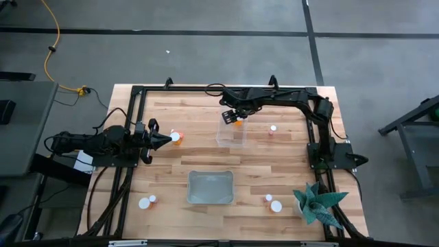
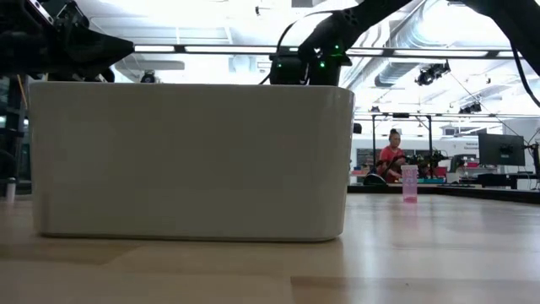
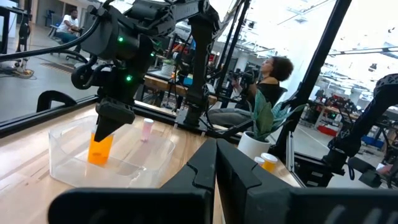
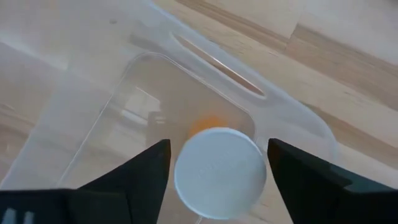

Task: Pick and place medicine bottles into bin by pill shape (circle, oval)
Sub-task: Put the top right orange pill bottle into the transparent bin, then put the top left orange pill bottle into the transparent bin

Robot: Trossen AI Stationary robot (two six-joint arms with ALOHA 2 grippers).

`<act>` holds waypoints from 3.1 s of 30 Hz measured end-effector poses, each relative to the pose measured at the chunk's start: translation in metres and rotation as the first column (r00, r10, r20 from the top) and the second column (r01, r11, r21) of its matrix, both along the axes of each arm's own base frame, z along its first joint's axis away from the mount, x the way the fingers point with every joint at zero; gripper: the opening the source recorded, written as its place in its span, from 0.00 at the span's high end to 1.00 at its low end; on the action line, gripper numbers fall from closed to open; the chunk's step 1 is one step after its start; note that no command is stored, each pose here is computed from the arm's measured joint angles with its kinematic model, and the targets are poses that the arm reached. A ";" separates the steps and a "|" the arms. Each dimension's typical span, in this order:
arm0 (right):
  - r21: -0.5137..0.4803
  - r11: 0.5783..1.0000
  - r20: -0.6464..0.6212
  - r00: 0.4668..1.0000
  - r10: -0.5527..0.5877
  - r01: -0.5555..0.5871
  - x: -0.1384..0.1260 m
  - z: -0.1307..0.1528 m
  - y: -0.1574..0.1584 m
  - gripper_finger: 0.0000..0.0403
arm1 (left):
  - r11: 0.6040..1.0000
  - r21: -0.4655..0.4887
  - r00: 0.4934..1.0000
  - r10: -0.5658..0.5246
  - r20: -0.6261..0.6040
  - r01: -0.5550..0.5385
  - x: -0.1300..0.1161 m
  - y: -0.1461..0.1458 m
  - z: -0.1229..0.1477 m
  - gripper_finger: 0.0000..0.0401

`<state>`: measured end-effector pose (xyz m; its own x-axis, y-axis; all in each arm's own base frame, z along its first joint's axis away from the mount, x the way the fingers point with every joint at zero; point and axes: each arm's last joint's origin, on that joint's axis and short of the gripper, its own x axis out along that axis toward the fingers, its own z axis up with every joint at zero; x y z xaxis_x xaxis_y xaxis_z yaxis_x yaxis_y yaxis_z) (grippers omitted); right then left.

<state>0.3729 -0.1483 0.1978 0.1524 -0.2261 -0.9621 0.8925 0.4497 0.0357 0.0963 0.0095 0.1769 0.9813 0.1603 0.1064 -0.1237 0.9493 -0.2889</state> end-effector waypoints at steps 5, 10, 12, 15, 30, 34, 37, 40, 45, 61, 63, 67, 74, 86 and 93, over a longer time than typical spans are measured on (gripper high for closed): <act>-0.021 0.999 0.021 0.999 0.032 -0.032 0.002 0.010 -0.001 0.30 | 1.000 0.000 1.000 0.000 0.000 0.000 0.000 0.000 0.000 1.00; -0.128 0.983 0.076 0.987 0.145 -0.135 -0.002 0.051 0.002 0.30 | 1.000 0.000 1.000 0.000 0.001 0.000 0.000 0.000 0.000 1.00; -0.184 0.962 0.069 0.974 0.216 -0.200 -0.007 0.067 0.009 0.30 | 1.000 0.000 1.000 0.000 0.000 0.000 0.000 0.000 0.000 1.00; -0.246 0.920 0.032 0.946 0.324 -0.306 -0.018 0.091 0.029 0.30 | 1.000 0.000 1.000 0.000 0.000 0.000 0.000 0.000 0.000 1.00; -0.367 0.895 0.633 0.638 0.439 -0.251 -0.143 0.083 0.133 0.30 | 0.998 -0.060 0.994 -0.007 0.106 0.013 -0.001 0.000 0.009 1.00; -0.471 0.845 0.708 0.463 0.533 -0.254 -0.160 0.074 0.145 0.30 | 0.995 -0.097 0.992 0.008 0.129 0.004 -0.002 0.000 0.011 1.00; -0.509 0.820 0.710 0.412 0.571 -0.260 -0.169 0.066 0.150 0.30 | 0.995 -0.101 0.992 0.024 0.127 -0.011 -0.002 0.001 0.010 1.00; -0.486 0.839 0.735 0.404 0.545 -0.247 -0.171 0.065 0.151 0.30 | 0.984 -0.165 0.985 0.085 0.153 -0.060 -0.003 0.003 0.012 1.00; -0.499 0.834 0.738 0.387 0.552 -0.238 -0.170 0.070 0.151 0.30 | 0.965 -0.247 0.980 0.124 0.153 -0.083 -0.002 0.004 0.025 0.94; -0.524 0.821 0.735 0.367 0.570 -0.227 -0.169 0.073 0.151 0.30 | 0.962 0.026 0.759 0.231 -0.609 -0.271 0.032 0.010 0.103 0.46; -0.523 0.821 0.732 0.372 0.570 -0.230 -0.170 0.072 0.151 0.30 | 0.952 0.068 0.670 0.259 -0.696 -0.297 0.037 0.011 0.099 0.42; -0.523 0.821 0.732 0.373 0.570 -0.230 -0.170 0.072 0.151 0.30 | 0.943 0.068 0.559 0.251 -0.790 -0.327 0.049 0.013 0.084 0.37; -0.518 0.821 0.723 0.389 0.571 -0.241 -0.170 0.070 0.151 0.30 | 0.919 0.021 0.431 0.205 -0.879 -0.394 0.069 0.027 0.062 0.31; -0.513 0.820 0.713 0.407 0.572 -0.254 -0.170 0.068 0.151 0.30 | 0.770 -0.134 0.274 0.054 -0.960 -0.623 0.080 0.075 0.025 0.26; -0.512 0.820 0.712 0.407 0.572 -0.255 -0.170 0.068 0.151 0.30 | 0.754 -0.199 0.253 -0.044 -0.966 -0.627 0.086 0.080 0.013 0.26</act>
